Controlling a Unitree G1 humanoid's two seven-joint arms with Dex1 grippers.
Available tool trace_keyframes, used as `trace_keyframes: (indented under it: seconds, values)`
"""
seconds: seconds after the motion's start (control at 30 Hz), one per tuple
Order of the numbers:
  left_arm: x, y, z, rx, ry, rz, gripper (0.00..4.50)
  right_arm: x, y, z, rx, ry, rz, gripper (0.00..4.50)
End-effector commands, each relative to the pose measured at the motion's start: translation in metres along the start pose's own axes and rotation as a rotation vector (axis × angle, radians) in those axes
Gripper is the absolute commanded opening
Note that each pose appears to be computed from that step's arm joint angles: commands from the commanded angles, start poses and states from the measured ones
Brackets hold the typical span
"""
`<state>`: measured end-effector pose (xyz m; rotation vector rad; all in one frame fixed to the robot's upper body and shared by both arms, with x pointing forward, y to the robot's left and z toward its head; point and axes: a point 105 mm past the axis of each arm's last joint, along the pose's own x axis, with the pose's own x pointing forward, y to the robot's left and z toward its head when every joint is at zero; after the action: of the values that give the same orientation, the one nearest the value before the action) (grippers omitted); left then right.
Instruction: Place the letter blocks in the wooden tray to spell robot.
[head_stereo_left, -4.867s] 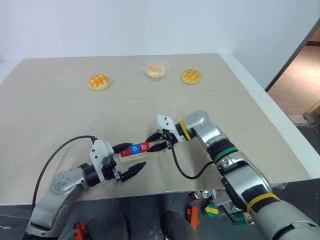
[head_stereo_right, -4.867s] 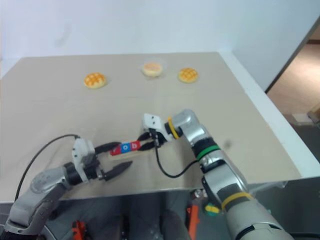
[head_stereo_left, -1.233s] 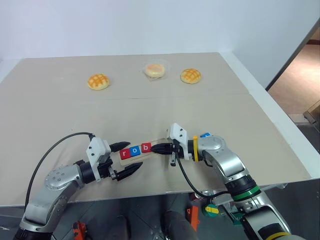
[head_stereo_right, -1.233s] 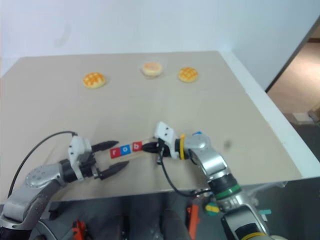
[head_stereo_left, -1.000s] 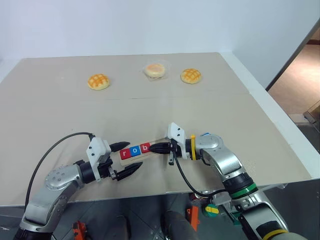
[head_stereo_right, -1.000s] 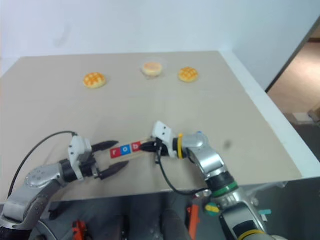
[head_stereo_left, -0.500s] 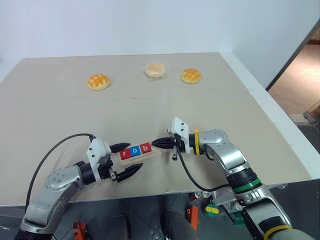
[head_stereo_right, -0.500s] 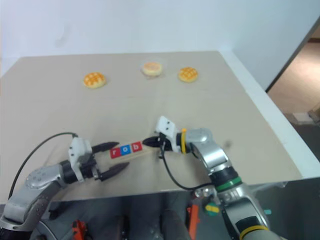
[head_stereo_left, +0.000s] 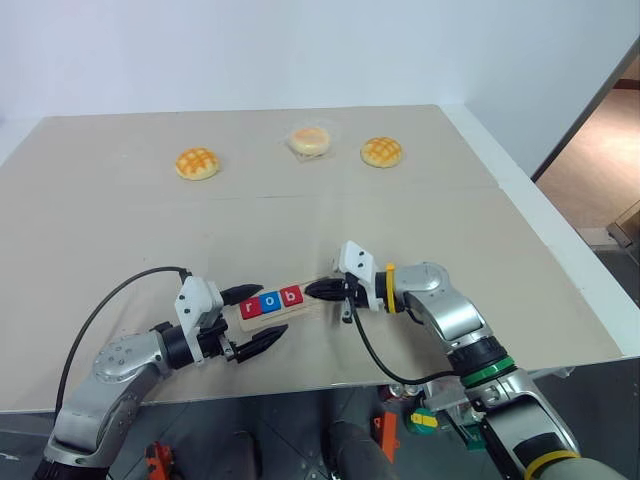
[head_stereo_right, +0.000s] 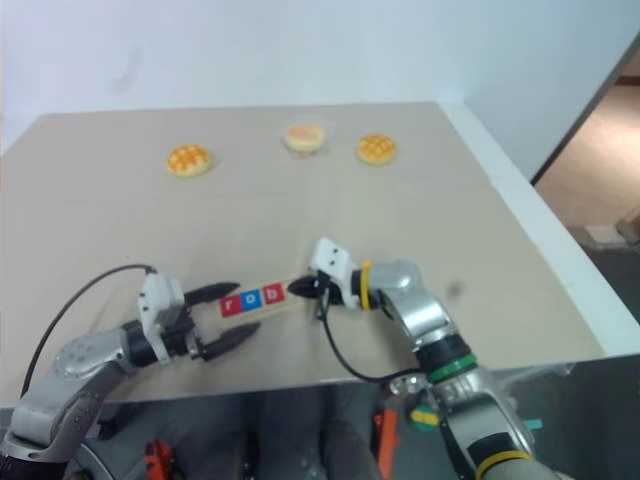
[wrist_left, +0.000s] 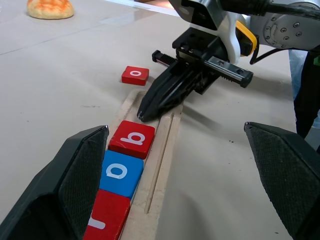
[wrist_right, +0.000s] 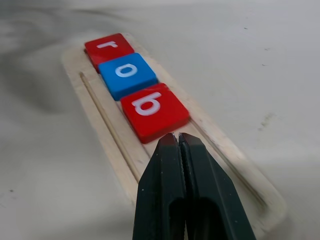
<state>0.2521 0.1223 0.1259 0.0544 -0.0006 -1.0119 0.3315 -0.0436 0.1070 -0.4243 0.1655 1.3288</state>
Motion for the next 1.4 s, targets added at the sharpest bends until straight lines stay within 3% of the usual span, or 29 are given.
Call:
trace_keyframes:
  seconds: [0.03, 0.47, 0.5, 0.6, 0.63, 0.7, 0.73, 0.77, 0.8, 0.93, 1.23, 1.4]
  values:
    - [-0.002, 0.003, 0.008, 0.038, -0.018, 0.019, 4.50, 0.004, -0.001, 0.021, -0.076, -0.034, 0.021, 0.04]
    - [-0.002, 0.004, 0.004, 0.042, -0.008, 0.025, 4.50, 0.003, -0.011, 0.030, -0.086, -0.063, -0.016, 0.04]
    - [-0.002, 0.004, 0.004, 0.042, -0.008, 0.027, 4.50, -0.002, -0.016, 0.037, -0.087, -0.086, -0.043, 0.42]
    - [-0.003, 0.006, 0.004, 0.042, -0.009, 0.039, 4.50, -0.018, -0.033, 0.065, -0.095, -0.180, -0.170, 0.94]
    - [-0.004, 0.007, 0.005, 0.041, -0.011, 0.044, 4.50, -0.023, -0.037, 0.073, -0.089, -0.208, -0.216, 1.53]
    - [-0.004, 0.009, 0.006, 0.039, -0.022, 0.057, 4.50, -0.031, -0.042, 0.085, -0.070, -0.257, -0.305, 2.22]
    - [-0.004, 0.009, 0.008, 0.038, -0.029, 0.063, 4.50, -0.032, -0.043, 0.086, -0.064, -0.262, -0.356, 2.22]
    - [-0.002, 0.009, 0.009, 0.038, -0.040, 0.067, 4.50, -0.032, -0.045, 0.084, -0.047, -0.265, -0.423, 2.70]
    - [-0.001, 0.009, 0.011, 0.042, -0.051, 0.071, 4.50, -0.032, -0.047, 0.081, -0.019, -0.264, -0.480, 2.86]
    - [0.003, 0.010, 0.018, 0.048, -0.083, 0.086, 4.50, -0.034, -0.056, 0.054, 0.087, -0.203, -0.691, 4.24]
    - [0.003, 0.009, 0.016, 0.058, -0.066, 0.070, 4.50, -0.044, -0.054, 0.021, 0.188, -0.110, -0.884, 4.38]
    - [0.005, 0.007, 0.014, 0.062, -0.057, 0.055, 4.50, -0.040, -0.045, 0.010, 0.260, -0.099, -0.899, 4.38]
